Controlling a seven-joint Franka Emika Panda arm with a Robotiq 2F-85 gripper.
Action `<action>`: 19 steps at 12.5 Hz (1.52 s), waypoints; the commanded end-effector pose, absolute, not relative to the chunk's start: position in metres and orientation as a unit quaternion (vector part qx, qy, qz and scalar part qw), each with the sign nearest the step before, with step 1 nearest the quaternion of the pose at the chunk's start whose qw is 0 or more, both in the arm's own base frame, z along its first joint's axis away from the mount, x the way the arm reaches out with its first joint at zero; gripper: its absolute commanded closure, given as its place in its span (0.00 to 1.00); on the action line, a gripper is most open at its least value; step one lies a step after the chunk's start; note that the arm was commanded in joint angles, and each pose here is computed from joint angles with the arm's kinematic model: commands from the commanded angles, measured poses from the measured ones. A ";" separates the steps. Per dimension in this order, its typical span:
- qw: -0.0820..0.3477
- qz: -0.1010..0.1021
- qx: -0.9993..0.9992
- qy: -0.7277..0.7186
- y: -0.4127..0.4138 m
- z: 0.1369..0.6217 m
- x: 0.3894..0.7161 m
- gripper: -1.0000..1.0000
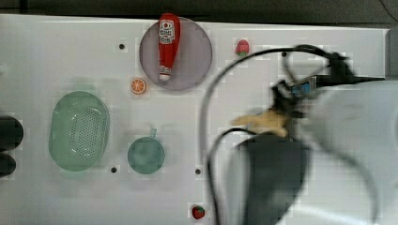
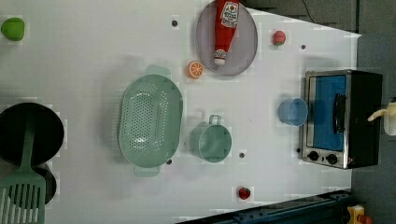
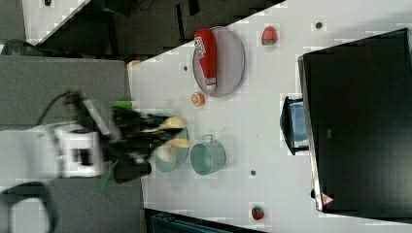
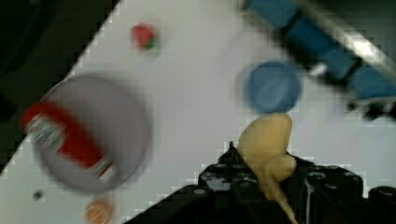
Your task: Pick banana from table and place on oven.
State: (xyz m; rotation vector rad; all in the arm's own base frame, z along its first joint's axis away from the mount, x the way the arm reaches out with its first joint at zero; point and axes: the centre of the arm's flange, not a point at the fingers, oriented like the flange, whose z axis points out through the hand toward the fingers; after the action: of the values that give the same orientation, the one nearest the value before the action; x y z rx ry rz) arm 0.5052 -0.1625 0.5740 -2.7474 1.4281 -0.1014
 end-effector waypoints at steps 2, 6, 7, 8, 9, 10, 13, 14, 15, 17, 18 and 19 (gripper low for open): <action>-0.018 -0.005 -0.906 0.422 -0.289 0.500 0.492 0.76; -0.057 -0.002 -0.922 0.383 -0.352 0.458 0.499 0.76; -0.064 0.006 -0.924 0.376 -0.361 0.448 0.500 0.76; -0.070 0.010 -0.925 0.373 -0.367 0.439 0.501 0.72; -0.075 0.010 -0.929 0.363 -0.371 0.433 0.503 0.62; -0.079 0.004 -0.931 0.355 -0.373 0.430 0.505 0.51; -0.082 0.003 -0.932 0.352 -0.374 0.425 0.506 0.17; -0.082 0.002 -0.932 0.352 -0.374 0.427 0.507 0.06; -0.080 -0.001 -0.934 0.348 -0.370 0.433 0.509 0.00; -0.068 -0.003 -0.943 0.327 -0.343 0.456 0.520 0.00; -0.056 0.005 -0.948 0.313 -0.320 0.471 0.524 0.00; -0.041 0.016 -0.951 0.307 -0.294 0.485 0.525 0.00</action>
State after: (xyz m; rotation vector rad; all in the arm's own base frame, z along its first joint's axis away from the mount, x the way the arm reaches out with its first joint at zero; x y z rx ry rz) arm 0.5133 -0.3238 0.4372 -3.0406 1.1029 0.1693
